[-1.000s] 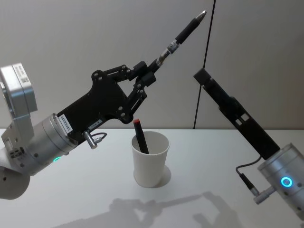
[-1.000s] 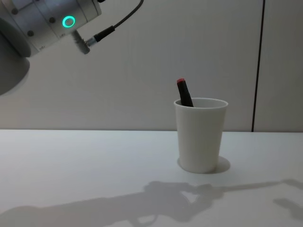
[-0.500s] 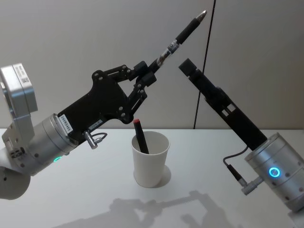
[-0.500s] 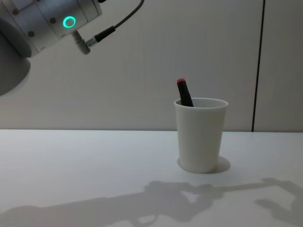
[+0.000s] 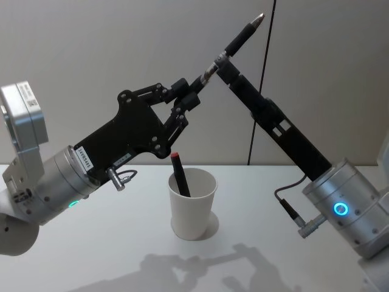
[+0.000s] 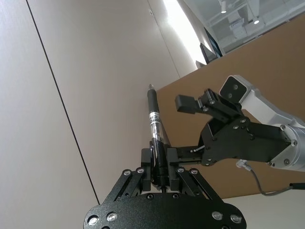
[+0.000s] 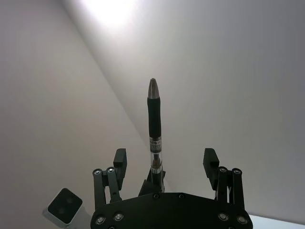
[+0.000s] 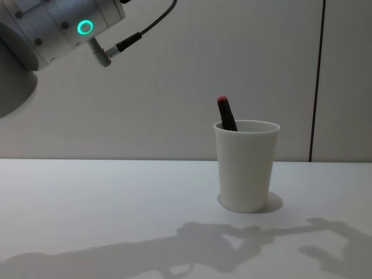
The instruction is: Place the pen into the pen holder.
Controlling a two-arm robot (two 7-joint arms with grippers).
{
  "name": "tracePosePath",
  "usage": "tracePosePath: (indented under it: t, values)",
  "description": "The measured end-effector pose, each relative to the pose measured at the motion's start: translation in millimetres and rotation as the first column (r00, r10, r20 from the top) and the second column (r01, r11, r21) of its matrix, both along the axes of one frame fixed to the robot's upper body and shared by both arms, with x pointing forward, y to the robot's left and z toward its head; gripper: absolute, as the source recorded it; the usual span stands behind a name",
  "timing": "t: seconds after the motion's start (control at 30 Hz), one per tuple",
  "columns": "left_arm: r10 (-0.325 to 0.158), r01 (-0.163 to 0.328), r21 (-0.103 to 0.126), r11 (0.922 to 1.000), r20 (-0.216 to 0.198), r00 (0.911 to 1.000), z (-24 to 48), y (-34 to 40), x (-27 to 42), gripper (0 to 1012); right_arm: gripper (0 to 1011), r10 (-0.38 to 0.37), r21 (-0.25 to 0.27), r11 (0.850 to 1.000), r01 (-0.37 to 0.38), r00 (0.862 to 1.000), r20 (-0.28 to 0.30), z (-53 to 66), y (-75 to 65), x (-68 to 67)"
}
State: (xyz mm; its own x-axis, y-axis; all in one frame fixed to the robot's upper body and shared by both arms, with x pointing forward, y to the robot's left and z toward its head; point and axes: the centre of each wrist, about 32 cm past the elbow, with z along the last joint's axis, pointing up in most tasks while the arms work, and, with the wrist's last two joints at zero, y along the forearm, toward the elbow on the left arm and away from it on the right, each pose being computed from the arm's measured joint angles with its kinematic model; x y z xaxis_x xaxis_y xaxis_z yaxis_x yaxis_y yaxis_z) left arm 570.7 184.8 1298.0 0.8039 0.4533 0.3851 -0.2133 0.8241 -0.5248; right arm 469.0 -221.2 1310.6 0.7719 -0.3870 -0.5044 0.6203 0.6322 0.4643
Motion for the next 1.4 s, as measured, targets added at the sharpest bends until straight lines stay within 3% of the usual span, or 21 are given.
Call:
tracePosePath:
  t: [0.47, 1.4]
  values:
    - [0.0, 0.0, 0.0, 1.0, 0.0, 1.0, 0.0, 0.0, 0.0, 204, 1001, 0.01, -0.002, 1.0, -0.01, 1.0, 0.028, 7.1, 9.3, 5.4]
    - [0.0, 0.0, 0.0, 1.0, 0.0, 1.0, 0.0, 0.0, 0.0, 204, 1001, -0.009, -0.008, 1.0, 0.009, 1.0, 0.014, 8.2, 24.0, 12.8]
